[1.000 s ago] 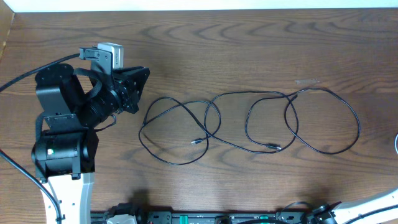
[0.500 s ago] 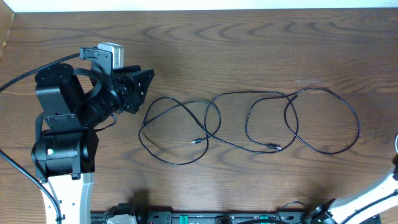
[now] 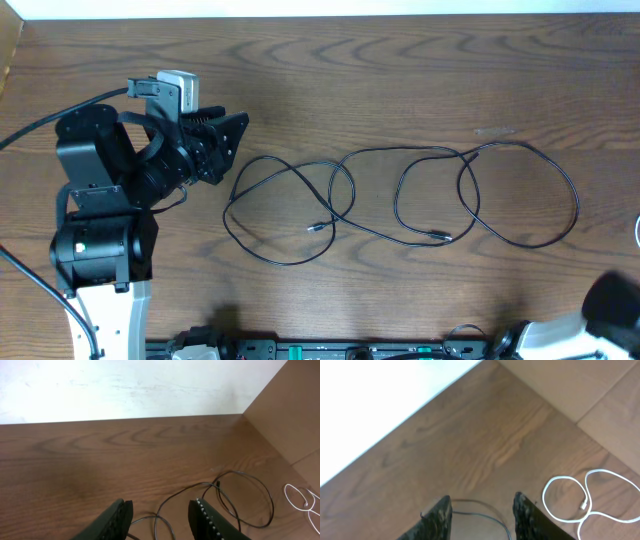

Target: Untangle cables

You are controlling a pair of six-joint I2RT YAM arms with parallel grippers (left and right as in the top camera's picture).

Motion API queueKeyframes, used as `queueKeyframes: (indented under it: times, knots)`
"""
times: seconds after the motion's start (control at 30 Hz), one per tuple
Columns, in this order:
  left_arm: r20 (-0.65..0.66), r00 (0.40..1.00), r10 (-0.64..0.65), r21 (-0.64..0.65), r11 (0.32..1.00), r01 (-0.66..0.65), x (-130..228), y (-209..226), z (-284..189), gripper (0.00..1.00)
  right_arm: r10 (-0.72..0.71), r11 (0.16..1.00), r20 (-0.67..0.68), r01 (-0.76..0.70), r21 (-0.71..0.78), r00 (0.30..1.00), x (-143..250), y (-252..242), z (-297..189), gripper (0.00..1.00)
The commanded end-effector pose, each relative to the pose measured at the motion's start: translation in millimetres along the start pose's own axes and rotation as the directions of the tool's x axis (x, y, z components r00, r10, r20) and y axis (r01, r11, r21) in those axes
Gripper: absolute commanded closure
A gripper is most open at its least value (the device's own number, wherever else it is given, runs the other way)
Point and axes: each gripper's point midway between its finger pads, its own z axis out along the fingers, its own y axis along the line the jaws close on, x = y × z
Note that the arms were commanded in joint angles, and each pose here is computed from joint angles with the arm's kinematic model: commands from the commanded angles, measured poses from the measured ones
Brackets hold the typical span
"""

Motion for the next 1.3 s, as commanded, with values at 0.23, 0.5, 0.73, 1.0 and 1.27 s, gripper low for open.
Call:
queueKeyframes:
  times: [0.23, 0.5, 0.73, 1.0, 1.27]
  knots:
    - [0.024, 0.999, 0.038, 0.006, 0.999, -0.038, -2.0, -7.9, -8.7, 0.57, -0.021, 0.998, 0.108, 0.026, -0.048, 0.994, 99.7, -9.4, 9.6, 0.48]
    - [0.026, 0.997, 0.077, 0.001, 0.997, -0.077, -0.6, -11.3, -14.0, 0.57, 0.000, 0.987, -0.140, -0.022, -0.159, 0.990, 214.6, 23.7, 63.2, 0.46]
    - [0.029, 0.996, 0.082, 0.001, 0.997, -0.082, -1.1, -12.3, -15.3, 0.57, -0.149, 0.959, -0.225, 0.086, -0.270, 0.963, 276.4, 79.1, 82.7, 0.43]
    - [-0.016, 0.994, 0.104, 0.001, 0.995, -0.104, 10.7, -11.4, -15.1, 0.57, -0.478, 0.821, -0.235, 0.336, -0.462, 0.846, 338.1, 146.6, 89.1, 0.38]
    - [-0.053, 0.994, 0.096, -0.075, 0.992, -0.100, 21.2, 5.0, -12.9, 0.55, -0.533, 0.779, -0.232, 0.364, -0.511, 0.813, 366.4, 185.4, 93.7, 0.29]
